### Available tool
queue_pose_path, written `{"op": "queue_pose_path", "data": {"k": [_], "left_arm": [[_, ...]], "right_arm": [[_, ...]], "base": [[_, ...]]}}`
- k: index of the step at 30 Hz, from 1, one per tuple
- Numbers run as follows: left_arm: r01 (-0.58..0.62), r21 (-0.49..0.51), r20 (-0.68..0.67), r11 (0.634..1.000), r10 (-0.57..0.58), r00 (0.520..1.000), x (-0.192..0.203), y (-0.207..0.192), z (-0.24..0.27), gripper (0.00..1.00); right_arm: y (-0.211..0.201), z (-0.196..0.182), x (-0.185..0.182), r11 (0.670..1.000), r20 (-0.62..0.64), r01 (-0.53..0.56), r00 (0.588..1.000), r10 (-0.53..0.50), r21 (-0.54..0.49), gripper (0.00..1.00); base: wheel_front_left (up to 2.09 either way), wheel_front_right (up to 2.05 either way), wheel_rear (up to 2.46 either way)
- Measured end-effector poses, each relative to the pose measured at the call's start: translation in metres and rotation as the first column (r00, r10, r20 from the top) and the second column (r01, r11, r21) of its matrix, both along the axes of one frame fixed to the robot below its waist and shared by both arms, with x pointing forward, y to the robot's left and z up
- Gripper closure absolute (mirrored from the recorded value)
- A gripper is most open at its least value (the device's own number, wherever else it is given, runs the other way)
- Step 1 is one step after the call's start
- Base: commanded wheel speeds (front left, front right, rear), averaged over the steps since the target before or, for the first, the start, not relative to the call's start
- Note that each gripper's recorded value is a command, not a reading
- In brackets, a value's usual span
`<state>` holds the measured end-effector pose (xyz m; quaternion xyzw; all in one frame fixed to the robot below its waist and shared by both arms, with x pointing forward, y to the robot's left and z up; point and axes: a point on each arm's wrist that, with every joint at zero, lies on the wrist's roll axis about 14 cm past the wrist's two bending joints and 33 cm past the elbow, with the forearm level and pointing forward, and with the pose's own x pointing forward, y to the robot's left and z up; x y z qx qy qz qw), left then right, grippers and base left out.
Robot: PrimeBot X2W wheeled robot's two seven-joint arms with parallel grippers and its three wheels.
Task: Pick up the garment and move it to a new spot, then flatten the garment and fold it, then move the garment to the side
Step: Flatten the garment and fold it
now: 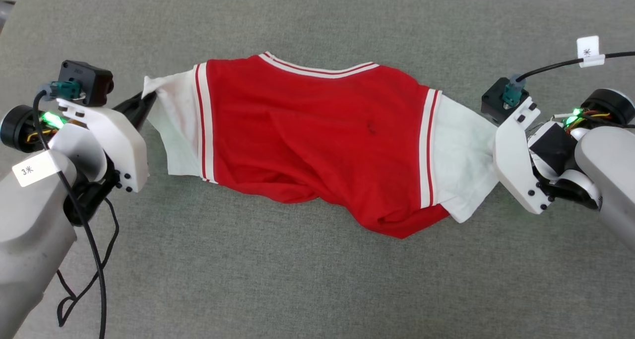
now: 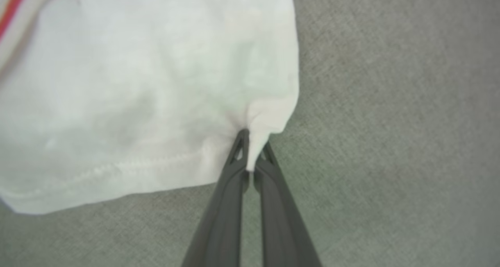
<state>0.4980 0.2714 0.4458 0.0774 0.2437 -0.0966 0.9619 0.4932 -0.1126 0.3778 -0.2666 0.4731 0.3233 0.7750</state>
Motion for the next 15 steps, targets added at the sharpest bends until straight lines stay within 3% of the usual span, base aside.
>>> {"op": "queue_pose_path", "data": {"k": [9, 15], "left_arm": [[0.045, 0.002, 0.152, 0.999, -0.045, 0.987, 0.008, -0.011, 0.054, 1.0], [0.092, 0.001, 0.32, 0.996, -0.088, 0.943, 0.014, -0.028, 0.112, 1.0]], "right_arm": [[0.003, 0.069, 0.03, 0.982, 0.263, 0.039, 0.961, -0.087, 0.186, 1.0], [-0.008, 0.131, 0.048, 0.952, 0.443, 0.038, 0.879, -0.176, 0.304, 1.0]], "base": [[0.0, 0.0, 0.0], [0.0, 0.0, 0.0]]}}
